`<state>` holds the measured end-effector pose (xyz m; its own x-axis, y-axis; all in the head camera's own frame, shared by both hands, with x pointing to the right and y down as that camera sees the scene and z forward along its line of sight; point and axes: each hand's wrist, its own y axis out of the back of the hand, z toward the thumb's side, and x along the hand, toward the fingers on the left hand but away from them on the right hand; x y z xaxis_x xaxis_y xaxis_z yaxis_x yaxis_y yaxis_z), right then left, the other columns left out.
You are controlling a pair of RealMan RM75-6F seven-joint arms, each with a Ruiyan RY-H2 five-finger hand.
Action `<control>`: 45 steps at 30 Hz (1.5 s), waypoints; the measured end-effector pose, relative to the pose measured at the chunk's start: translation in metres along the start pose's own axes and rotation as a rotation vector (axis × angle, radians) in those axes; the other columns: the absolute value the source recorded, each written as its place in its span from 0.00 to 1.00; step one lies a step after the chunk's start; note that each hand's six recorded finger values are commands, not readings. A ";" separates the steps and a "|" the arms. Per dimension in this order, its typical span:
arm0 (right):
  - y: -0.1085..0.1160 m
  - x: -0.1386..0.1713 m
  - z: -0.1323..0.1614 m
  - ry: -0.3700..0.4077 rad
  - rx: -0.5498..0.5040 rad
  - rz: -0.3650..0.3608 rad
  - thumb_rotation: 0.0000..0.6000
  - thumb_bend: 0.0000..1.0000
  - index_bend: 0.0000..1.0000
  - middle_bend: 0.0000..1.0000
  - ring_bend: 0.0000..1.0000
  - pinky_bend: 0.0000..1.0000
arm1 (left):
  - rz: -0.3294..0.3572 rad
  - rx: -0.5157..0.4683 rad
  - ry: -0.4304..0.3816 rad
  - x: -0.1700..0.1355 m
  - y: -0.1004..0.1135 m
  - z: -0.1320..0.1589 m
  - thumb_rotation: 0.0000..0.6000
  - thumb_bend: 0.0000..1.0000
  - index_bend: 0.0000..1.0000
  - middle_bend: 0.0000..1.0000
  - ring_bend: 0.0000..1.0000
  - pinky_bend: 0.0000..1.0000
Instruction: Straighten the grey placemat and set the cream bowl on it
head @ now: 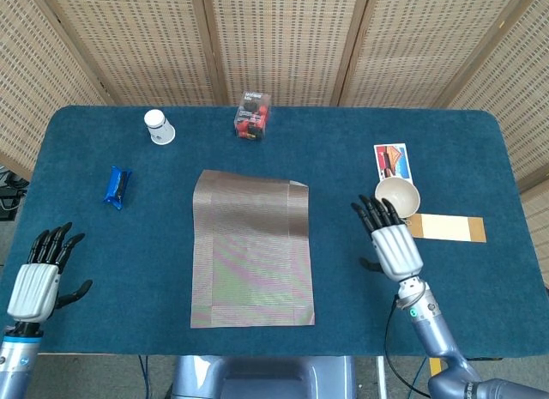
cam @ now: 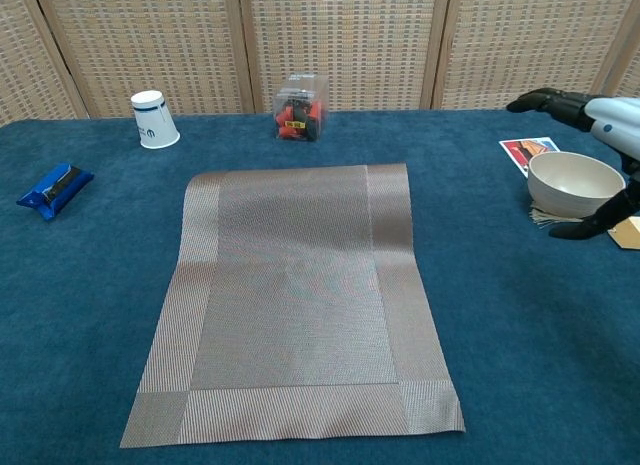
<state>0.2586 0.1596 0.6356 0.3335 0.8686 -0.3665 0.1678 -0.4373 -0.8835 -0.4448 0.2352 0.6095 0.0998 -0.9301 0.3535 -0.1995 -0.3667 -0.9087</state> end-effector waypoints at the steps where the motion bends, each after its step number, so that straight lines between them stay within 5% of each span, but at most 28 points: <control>1: -0.001 0.004 0.010 0.035 -0.005 0.008 1.00 0.00 0.03 0.00 0.00 0.00 | -0.002 0.001 0.000 0.000 0.000 0.000 1.00 0.22 0.14 0.00 0.00 0.00; 16: -0.056 0.023 0.085 0.258 -0.047 0.203 1.00 0.00 0.00 0.00 0.00 0.00 | -0.018 0.009 0.004 -0.001 -0.005 -0.003 1.00 0.22 0.14 0.00 0.00 0.00; 31: -0.097 0.029 0.100 0.284 -0.040 0.286 1.00 0.00 0.00 0.00 0.00 0.00 | -0.031 0.013 0.004 0.000 -0.011 -0.005 1.00 0.22 0.14 0.00 0.00 0.00; 45: -0.095 0.041 0.086 0.269 -0.026 0.334 1.00 0.00 0.00 0.00 0.00 0.00 | -0.037 0.026 0.001 -0.001 -0.014 -0.002 1.00 0.22 0.14 0.00 0.00 0.00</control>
<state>0.1766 0.2571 0.6790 0.6026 0.5882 -0.5394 0.0315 -0.6929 -0.7204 -0.4445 0.2410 0.6221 0.1061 -0.9159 0.3871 -0.1699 -0.4003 -0.9005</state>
